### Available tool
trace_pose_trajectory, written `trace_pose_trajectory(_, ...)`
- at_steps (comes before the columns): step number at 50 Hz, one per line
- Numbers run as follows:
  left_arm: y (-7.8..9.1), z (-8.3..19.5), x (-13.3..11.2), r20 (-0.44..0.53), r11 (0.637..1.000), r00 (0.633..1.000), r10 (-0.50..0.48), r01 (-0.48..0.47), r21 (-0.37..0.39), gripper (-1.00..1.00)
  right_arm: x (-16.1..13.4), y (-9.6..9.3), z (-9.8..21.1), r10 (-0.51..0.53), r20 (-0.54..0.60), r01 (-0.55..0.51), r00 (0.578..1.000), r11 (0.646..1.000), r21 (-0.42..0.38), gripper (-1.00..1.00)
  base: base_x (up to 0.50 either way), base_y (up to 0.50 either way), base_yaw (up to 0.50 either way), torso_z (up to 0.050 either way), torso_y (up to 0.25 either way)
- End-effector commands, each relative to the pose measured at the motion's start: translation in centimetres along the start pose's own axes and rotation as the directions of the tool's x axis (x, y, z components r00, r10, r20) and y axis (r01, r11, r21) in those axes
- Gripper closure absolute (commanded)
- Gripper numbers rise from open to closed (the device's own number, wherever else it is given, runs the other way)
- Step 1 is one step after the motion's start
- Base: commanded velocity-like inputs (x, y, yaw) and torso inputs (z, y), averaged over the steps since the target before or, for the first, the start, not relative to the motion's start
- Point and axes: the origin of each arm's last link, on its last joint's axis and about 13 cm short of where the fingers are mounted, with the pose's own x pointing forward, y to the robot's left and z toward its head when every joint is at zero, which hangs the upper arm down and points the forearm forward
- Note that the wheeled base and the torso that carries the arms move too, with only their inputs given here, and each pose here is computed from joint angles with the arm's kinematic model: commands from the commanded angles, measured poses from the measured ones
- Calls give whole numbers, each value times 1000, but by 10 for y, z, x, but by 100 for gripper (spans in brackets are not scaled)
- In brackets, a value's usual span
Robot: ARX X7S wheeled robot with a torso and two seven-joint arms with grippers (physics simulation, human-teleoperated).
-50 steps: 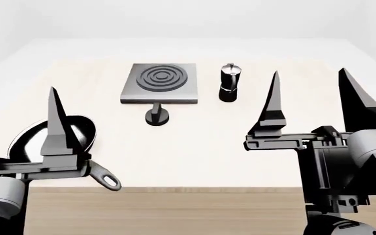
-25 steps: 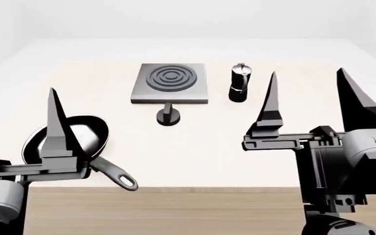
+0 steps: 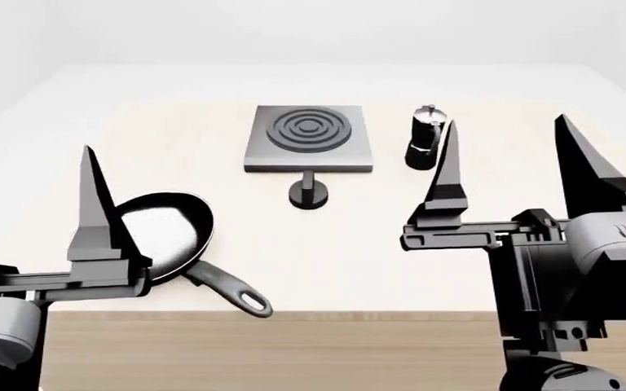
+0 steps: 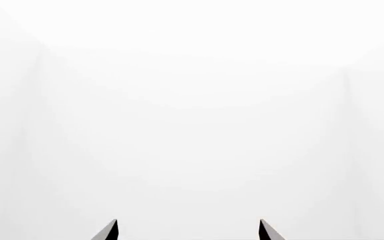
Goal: Turn on the stove and put the moka pot on it.
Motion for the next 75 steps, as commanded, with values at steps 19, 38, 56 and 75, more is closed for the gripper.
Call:
trace_pose_trajectory(19, 0, -1, -1, -11, 1000, 1000, -3, 3, -1, -100, 0, 0, 0, -3, -3, 3, 1000, 1000, 16, -100, 103, 0, 0, 0, 0)
trace_pose_trajectory(38, -2, -2, -1, -15, 1000, 1000, -10, 10, 1, -100, 0, 0, 0, -2, 3, 2, 1000, 1000, 17, -100, 174, 0, 0, 0, 0)
trace_pose_trajectory(56, -3, -2, -1, -17, 1000, 1000, -20, 20, 4, -100, 0, 2, 1, 5, 4, -5, 1000, 1000, 21, -100, 224, 0, 0, 0, 0)
trace_pose_trajectory(75, -4, -3, -2, -21, 1000, 999, -25, 25, 1, -100, 0, 3, 1, 12, 3, -12, 1000, 1000, 23, -100, 238, 0, 0, 0, 0)
